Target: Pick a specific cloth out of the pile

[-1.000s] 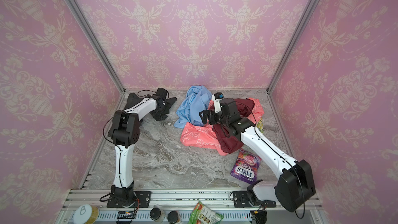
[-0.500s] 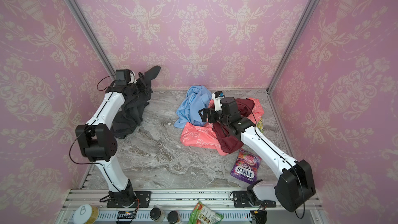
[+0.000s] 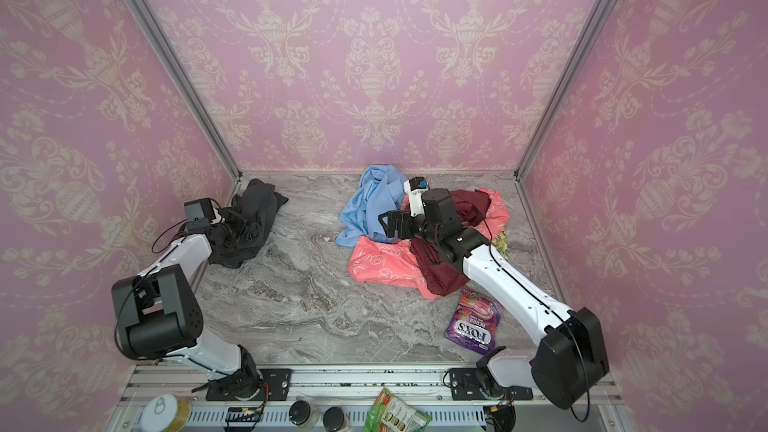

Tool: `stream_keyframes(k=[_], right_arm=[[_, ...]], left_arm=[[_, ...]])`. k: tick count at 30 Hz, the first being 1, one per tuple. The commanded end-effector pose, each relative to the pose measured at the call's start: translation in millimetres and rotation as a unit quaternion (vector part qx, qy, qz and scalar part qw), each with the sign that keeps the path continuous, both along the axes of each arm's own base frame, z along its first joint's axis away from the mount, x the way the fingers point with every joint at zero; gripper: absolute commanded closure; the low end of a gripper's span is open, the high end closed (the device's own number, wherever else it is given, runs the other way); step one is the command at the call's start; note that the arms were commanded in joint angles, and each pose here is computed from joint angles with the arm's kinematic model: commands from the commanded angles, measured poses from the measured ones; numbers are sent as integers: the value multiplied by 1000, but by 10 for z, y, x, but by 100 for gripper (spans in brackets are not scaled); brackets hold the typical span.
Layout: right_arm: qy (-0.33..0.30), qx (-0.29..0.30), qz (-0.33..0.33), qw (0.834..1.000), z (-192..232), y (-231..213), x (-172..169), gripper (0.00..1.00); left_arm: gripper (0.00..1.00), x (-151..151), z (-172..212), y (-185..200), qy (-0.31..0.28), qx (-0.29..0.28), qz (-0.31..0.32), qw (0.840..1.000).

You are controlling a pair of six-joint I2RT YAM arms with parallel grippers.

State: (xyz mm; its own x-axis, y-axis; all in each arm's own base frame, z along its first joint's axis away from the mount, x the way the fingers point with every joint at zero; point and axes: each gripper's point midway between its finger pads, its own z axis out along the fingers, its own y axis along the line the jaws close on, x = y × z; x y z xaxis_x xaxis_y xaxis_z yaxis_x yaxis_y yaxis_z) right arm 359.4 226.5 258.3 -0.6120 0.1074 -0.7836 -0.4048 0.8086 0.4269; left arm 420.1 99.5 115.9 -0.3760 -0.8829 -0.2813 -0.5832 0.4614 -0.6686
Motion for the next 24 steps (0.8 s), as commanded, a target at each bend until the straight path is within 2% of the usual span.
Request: stream_keyframes(k=[1,7,8,10,14,16,18,21,22,23,24], right_arm=[[-6,7,1,1000,92,1,-70,4],[-8,-13,-9,1000,57,-64,-73,4],[-7,-16,-8,1000,43,-62,-68,4],[-3,-24,-11,1000,-3,-71,-38,4],[2,-36,-12,999,-77,-79,35,3],[5,-39,-13,999,-102,-99,74,3],[6,-43,-15,999,-115,-119,104,3],[5,-53,-17,998,-121,-154,127,2],[5,-56,-18,998,-127,-168,133,2],[3,-58,-18,998,-114,-180,133,1],[3,-62,-18,998,-119,-193,126,1]], left_arm=[[100,-157,-485,61,91,24,-11,995],[100,-41,-870,164,148,27,11,988],[100,19,-895,167,151,31,13,988],[94,164,-906,140,153,39,13,987],[94,510,-930,33,154,51,9,987],[90,647,-964,-6,155,43,13,987],[81,769,-940,-55,150,44,12,988],[54,887,-765,-148,135,66,-7,989],[40,898,-670,-181,124,72,-12,990],[30,896,-556,-213,111,78,-17,991],[23,883,-467,-245,98,81,-20,992]])
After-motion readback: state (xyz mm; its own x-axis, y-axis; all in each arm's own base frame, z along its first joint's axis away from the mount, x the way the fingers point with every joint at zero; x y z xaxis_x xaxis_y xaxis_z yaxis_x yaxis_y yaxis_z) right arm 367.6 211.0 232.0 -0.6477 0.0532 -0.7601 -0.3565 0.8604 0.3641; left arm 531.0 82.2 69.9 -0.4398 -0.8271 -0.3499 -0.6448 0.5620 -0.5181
